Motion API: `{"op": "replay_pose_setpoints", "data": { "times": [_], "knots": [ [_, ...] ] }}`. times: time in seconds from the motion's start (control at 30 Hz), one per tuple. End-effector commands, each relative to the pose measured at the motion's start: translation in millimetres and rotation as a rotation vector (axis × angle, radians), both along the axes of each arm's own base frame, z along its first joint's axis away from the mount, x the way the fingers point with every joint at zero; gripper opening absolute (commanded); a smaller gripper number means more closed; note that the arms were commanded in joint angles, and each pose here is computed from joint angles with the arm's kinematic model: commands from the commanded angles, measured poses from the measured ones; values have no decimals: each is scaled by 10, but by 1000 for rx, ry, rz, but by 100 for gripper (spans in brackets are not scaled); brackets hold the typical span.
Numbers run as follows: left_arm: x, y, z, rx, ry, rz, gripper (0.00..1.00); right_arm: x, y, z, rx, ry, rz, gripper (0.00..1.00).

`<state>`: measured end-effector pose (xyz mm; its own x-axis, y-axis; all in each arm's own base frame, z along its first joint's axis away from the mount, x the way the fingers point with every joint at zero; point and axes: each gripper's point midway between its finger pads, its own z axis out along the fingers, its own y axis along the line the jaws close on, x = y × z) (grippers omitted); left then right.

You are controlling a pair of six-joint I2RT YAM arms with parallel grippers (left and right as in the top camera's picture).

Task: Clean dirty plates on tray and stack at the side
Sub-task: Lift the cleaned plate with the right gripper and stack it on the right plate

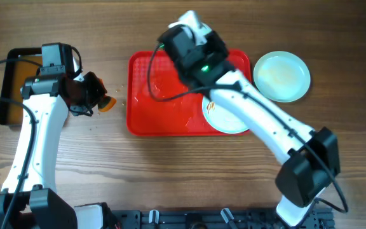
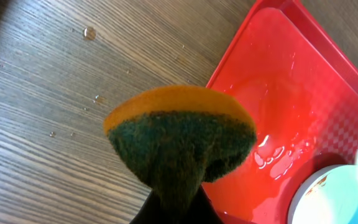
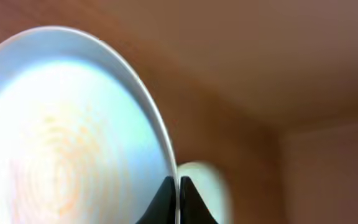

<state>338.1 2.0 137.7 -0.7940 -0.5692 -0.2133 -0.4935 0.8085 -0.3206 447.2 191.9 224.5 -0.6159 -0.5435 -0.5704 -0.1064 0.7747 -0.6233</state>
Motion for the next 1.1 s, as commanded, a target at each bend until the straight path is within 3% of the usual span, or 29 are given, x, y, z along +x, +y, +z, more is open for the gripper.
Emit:
{"op": "replay_pose_setpoints", "data": {
  "times": [0.0, 0.07, 0.17, 0.27, 0.37, 0.47, 0.53, 0.57, 0.6, 0.73, 0.9, 1.07],
  "knots": [
    [0, -8, 64, -11, -22, 4, 4, 69, 11, -339, 594, 221, -36, 4],
    [-1, -8, 64, -11, -21, 4, 4, 238, -585, -419, 824, 298, -156, 4],
    [-5, -9, 58, -12, -20, 5, 4, 313, -1716, -494, 897, 247, -427, 4],
    [-7, -10, 41, -12, -15, 4, 4, 70, -2856, -672, 921, 207, -686, 4],
    [22, -7, 35, -12, -22, 4, 4, -176, -3334, -1029, 943, 200, -824, 4],
    [27, -7, 35, -11, -24, 4, 4, -250, -3347, -1276, 971, 195, -878, 6],
    [27, -7, 35, -11, -24, 4, 4, -321, -3287, -1399, 1009, 214, -916, 42],
    [27, -7, 35, -11, -24, 4, 4, -322, -3237, -1407, 1025, 232, -903, 65],
    [27, -7, 35, -11, -24, 4, 4, -329, -3196, -1412, 1035, 246, -896, 70],
    [45, -5, 41, -11, -31, 4, 4, -347, -2289, -1327, 1223, 510, -524, 73],
    [46, -74, 38, -11, -32, -16, 4, -839, -1674, -1548, 1019, 770, -521, 74],
    [56, -104, 42, -11, -36, -25, 4, -1054, -1660, -1621, 875, 789, -689, 73]
  ]
}}
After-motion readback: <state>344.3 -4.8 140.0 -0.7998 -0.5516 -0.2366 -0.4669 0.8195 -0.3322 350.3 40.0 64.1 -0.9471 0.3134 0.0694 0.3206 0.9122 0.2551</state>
